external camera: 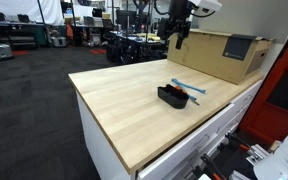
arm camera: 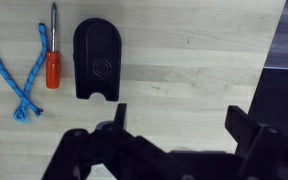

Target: Place the object in the box

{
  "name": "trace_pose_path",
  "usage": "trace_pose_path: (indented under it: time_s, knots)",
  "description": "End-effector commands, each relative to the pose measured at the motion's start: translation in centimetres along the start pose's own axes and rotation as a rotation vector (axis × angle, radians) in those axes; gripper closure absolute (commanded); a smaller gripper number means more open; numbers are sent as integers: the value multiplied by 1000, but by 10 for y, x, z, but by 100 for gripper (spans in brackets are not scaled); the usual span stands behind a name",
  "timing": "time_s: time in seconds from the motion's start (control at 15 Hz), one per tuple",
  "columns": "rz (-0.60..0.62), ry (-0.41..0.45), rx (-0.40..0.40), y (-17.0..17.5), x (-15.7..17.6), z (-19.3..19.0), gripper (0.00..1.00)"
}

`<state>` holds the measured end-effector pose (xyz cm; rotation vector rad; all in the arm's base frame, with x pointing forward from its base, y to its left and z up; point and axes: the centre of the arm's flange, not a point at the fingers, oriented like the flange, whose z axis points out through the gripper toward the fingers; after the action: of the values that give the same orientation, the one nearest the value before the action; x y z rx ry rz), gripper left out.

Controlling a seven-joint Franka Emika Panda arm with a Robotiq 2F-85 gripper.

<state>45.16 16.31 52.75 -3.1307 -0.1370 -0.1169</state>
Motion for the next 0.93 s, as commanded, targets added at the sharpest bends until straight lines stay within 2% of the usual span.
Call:
trace_pose_path:
  time_s: [0.0, 0.47, 0.67, 0.87]
  knots:
    - [0, 0, 0, 0, 0, 0, 0]
    - [0, 0, 0, 0, 0, 0, 0]
    - [49, 43, -59, 15, 5, 3, 0]
    - [122, 121, -52, 46, 15, 0, 0]
